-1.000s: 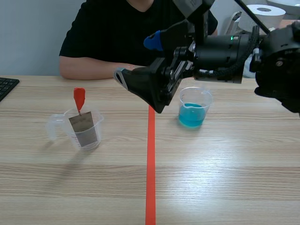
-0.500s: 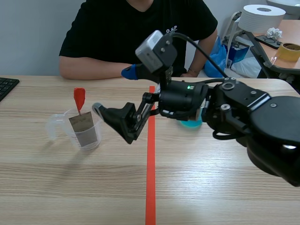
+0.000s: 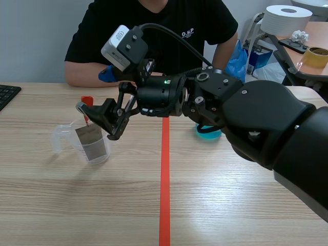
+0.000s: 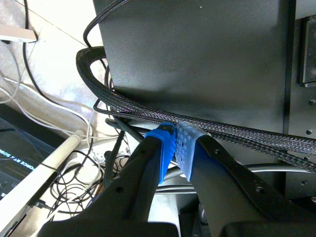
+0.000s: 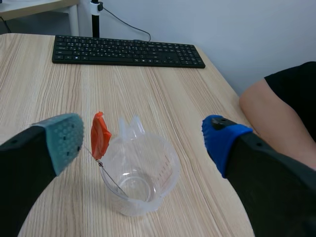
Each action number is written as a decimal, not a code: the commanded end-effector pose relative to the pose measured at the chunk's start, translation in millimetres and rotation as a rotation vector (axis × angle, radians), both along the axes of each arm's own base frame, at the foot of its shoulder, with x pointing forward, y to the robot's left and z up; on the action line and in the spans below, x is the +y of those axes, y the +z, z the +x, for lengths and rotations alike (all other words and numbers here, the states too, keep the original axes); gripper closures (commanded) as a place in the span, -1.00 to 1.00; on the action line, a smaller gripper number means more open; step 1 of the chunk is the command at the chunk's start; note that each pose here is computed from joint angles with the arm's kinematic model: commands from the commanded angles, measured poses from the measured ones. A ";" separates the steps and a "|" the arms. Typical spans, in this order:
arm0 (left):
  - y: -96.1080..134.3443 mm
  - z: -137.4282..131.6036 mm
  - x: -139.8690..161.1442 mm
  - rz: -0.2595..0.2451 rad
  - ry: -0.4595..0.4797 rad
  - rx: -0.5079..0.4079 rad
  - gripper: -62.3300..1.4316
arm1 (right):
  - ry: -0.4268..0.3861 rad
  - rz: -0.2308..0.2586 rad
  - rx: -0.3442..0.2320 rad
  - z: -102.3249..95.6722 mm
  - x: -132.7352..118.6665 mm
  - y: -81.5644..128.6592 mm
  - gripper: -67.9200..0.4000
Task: Do the redox reaction experiment.
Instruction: 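Lift the metal plate out of the left beaker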
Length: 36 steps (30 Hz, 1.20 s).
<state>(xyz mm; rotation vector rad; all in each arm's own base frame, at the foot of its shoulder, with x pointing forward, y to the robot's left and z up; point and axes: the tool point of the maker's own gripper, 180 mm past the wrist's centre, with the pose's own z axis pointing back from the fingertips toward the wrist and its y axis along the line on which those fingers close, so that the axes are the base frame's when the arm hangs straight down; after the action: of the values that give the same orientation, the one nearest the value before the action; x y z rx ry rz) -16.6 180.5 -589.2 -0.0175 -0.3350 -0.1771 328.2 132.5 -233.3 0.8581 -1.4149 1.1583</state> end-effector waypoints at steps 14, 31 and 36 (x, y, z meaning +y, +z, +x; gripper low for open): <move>1.2 2.0 0.5 -0.001 0.002 -0.011 0.82 | 0.001 -0.001 -0.028 4.4 0.7 11.0 0.67; 1.2 2.0 0.5 -0.001 0.002 -0.011 0.82 | 0.061 0.081 -0.068 -0.9 5.2 37.6 0.97; 1.2 2.0 0.5 -0.001 0.002 -0.011 0.82 | 0.070 0.093 -0.094 -0.1 8.4 54.6 0.97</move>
<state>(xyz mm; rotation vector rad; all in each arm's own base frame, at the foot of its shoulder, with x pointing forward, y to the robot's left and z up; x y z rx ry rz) -16.6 180.5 -589.2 -0.0175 -0.3350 -0.1771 325.1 137.2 -210.4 0.9060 -1.4541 1.2016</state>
